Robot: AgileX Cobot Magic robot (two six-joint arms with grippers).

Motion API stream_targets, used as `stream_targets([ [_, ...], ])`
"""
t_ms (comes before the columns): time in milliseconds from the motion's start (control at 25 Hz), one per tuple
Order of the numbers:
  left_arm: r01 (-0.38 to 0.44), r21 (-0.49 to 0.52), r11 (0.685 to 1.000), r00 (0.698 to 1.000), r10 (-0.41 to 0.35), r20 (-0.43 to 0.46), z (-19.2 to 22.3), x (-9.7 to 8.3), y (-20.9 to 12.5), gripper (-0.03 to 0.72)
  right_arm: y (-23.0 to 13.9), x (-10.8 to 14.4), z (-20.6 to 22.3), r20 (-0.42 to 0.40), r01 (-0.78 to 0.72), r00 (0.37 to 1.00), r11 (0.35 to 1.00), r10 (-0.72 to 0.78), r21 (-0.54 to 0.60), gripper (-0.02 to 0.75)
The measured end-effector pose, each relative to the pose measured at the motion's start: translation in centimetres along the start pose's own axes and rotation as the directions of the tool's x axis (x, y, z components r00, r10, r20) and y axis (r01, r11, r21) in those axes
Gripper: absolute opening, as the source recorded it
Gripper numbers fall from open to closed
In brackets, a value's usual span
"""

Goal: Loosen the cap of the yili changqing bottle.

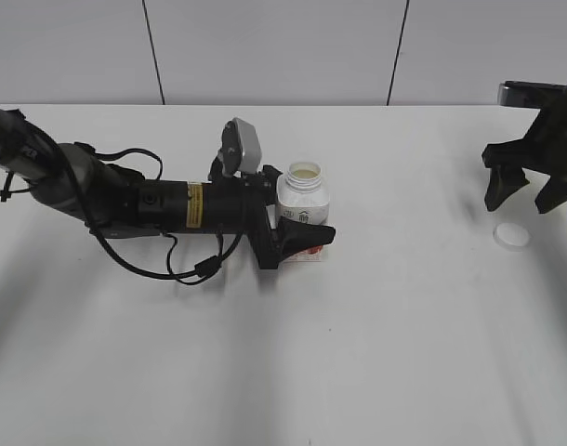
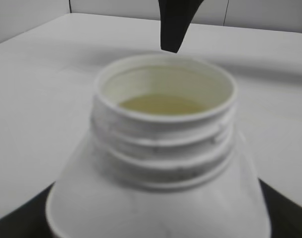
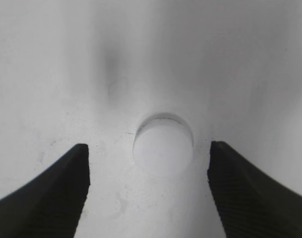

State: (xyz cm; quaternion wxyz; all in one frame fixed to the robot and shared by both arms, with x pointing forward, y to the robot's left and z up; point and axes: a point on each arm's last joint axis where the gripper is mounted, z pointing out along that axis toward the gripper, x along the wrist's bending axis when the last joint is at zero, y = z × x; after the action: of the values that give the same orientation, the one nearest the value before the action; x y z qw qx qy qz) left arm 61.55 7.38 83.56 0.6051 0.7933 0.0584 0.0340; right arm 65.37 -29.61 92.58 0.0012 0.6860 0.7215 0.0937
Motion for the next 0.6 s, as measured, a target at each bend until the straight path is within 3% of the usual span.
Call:
stream_targets([
  [600, -0.031, -0.036, 0.999, 0.999, 0.032, 0.012, -0.8, 0.0, 3.6, 0.536, 0.1, 0.2, -1.3, 0.002, 0.004, 1.0, 1.0, -0.004, -0.031, 0.586],
])
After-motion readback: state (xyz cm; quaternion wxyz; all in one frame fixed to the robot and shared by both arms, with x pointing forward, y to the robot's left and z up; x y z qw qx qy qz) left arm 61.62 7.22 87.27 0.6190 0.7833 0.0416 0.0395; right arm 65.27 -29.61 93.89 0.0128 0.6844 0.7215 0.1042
